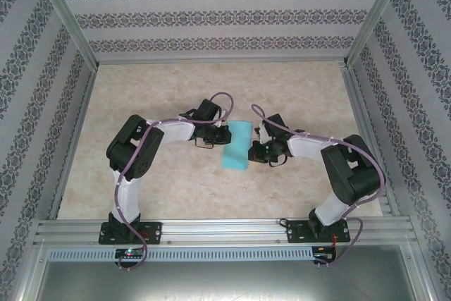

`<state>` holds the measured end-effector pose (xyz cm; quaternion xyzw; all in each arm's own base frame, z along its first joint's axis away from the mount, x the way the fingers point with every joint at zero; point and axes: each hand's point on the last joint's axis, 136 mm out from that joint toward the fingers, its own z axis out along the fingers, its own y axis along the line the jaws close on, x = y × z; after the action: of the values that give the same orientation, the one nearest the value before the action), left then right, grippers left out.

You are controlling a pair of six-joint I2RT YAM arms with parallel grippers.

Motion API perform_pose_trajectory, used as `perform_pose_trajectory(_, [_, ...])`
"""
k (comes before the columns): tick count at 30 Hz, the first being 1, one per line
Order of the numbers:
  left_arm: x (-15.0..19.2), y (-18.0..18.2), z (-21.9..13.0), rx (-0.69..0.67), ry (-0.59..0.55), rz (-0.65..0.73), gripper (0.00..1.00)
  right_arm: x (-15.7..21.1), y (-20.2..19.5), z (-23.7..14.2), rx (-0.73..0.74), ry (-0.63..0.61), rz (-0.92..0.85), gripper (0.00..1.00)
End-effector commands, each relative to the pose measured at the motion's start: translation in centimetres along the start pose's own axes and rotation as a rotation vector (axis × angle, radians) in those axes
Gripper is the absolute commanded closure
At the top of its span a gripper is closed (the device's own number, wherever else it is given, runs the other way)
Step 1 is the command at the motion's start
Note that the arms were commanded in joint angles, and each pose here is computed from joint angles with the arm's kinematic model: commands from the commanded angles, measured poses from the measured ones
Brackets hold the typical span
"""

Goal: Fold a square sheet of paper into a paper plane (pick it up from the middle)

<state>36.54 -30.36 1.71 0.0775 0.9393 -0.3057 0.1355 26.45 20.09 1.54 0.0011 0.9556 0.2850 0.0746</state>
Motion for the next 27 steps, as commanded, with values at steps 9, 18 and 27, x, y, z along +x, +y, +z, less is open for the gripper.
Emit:
perform_pose_trajectory(9, [7.0, 6.8, 1.8, -0.228, 0.216, -0.082, 0.89, -2.5, 4.8, -2.6, -0.146, -0.066, 0.040, 0.99])
perform_pose_trajectory(18, [6.9, 6.7, 1.9, -0.224, 0.217, -0.078, 0.89, -2.0, 4.6, 1.1, -0.109, 0.040, 0.003, 0.98])
perform_pose_trajectory(27, [7.0, 7.0, 2.1, -0.227, 0.224, -0.077, 0.89, 2.1, 1.1, 2.1, -0.030, 0.133, 0.034, 0.98])
